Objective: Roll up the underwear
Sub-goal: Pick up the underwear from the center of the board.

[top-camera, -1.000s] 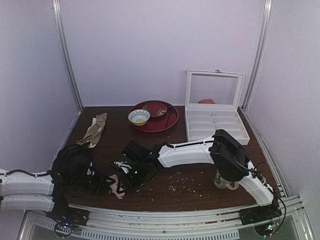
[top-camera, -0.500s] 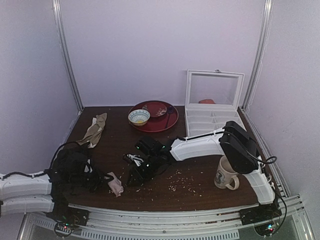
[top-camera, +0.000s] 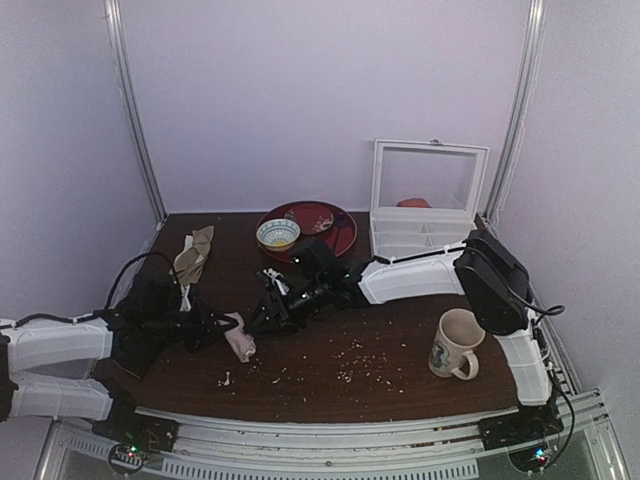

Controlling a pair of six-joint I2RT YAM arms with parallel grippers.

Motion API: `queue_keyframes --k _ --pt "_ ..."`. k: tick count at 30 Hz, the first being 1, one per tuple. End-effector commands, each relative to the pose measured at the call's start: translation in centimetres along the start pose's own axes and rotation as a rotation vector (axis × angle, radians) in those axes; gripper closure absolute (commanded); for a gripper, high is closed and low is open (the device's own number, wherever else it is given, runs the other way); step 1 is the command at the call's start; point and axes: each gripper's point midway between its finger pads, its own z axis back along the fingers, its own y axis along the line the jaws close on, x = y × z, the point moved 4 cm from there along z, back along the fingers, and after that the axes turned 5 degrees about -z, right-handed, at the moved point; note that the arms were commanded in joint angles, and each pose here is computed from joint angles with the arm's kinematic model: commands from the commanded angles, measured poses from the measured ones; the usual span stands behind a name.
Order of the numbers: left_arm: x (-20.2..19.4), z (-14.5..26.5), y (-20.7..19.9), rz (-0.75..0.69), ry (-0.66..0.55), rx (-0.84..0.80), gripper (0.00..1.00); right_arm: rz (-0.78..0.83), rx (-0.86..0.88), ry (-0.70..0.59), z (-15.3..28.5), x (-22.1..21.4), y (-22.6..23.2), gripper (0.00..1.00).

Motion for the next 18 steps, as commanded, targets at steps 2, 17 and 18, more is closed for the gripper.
queue_keyframes --k 2,17,18 --pt "2.0 0.2 -5.0 -0.126 0.011 -0.169 1.0 -0.056 0.193 -0.056 1.2 1.9 1.9 0.53" --pt "3.8 1.9 -6.3 -0.171 0.011 -0.239 1.0 -0.105 0.32 -0.08 2.1 3.7 2.1 0.44" --pt "3.9 1.9 -6.4 -0.171 0.01 -0.245 1.0 -0.109 0.328 -0.078 2.0 3.7 2.1 0.44"
